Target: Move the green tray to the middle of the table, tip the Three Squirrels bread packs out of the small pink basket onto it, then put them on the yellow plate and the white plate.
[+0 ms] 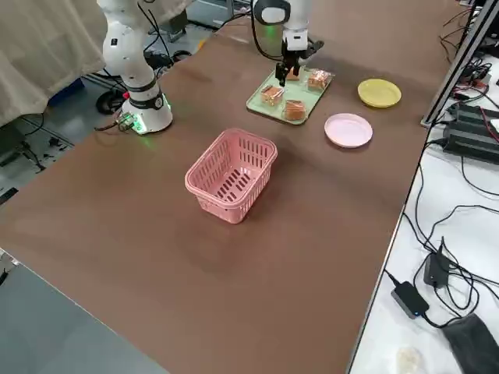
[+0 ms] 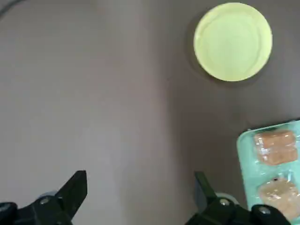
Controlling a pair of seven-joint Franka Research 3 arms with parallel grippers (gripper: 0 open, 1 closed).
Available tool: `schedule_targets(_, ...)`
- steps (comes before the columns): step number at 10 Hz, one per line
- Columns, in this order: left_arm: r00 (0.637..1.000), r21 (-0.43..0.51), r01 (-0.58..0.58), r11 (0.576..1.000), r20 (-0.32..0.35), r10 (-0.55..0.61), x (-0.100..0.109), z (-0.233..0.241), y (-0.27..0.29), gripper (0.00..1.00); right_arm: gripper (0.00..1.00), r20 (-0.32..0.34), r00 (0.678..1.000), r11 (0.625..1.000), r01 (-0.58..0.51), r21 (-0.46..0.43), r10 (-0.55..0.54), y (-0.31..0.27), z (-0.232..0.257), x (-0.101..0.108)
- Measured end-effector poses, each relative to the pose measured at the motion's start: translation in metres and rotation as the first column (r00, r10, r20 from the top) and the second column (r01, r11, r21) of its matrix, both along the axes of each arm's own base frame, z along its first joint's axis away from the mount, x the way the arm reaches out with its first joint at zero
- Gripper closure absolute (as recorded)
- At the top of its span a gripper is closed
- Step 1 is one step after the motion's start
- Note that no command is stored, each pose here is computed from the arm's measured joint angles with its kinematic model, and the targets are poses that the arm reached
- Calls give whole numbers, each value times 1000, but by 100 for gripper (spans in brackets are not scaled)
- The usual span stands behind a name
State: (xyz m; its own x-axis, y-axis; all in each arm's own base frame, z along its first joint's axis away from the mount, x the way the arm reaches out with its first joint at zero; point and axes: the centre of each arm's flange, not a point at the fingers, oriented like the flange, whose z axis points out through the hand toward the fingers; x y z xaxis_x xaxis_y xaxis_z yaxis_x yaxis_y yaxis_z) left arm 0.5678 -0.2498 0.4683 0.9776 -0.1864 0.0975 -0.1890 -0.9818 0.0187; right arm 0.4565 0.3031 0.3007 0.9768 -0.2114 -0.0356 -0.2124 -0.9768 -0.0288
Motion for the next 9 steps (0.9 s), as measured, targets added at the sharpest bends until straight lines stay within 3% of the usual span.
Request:
schedule_targets(2, 998, -15, -24, 1000, -56, 23, -15, -50, -74, 0, 8, -4, 1000, 1000, 13, -8, -13, 6, -24, -14)
schedule_targets(5, 990, -74, -130, 989, -66, 125, -29, -118, -178, 0, 8, 1, 1000, 1000, 8, -9, -8, 13, -41, -25)
schedule_targets(7, 985, -27, -169, 985, -50, 168, -34, -167, -206, 0, 8, 3, 1000, 1000, 1, -11, -1, 16, -57, -40)
schedule_targets(9, 977, -38, -211, 977, -41, 209, -33, -209, -220, 0, 8, 20, 1000, 1000, 14, -3, -14, 30, -72, -56)
